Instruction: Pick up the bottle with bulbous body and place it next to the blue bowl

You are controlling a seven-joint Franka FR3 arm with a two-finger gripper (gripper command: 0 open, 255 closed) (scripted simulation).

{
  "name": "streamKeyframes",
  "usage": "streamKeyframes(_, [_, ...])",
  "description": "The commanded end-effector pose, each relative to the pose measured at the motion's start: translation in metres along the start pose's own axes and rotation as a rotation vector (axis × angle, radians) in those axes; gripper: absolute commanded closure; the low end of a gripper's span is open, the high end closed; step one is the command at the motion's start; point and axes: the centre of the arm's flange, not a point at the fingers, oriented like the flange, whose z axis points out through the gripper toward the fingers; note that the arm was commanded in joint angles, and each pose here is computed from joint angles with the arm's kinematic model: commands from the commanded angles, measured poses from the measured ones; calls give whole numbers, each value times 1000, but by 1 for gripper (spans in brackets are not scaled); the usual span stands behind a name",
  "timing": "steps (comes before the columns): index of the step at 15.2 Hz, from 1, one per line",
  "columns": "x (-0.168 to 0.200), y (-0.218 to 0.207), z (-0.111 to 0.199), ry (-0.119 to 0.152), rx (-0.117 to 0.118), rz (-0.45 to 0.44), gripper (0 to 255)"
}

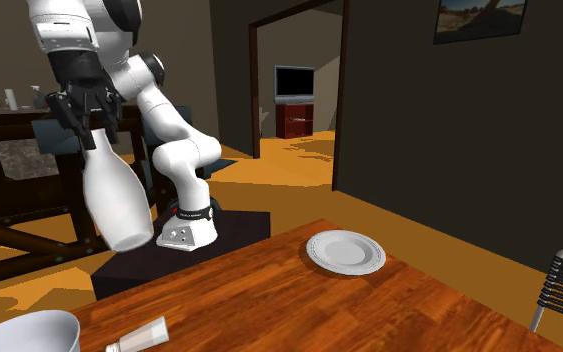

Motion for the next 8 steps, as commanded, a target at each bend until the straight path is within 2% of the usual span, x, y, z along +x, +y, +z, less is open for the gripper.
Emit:
streamKeyframes(1, [0,0,11,0,-1,0,255])
streamKeyframes(8, [-5,0,48,0,-1,0,255])
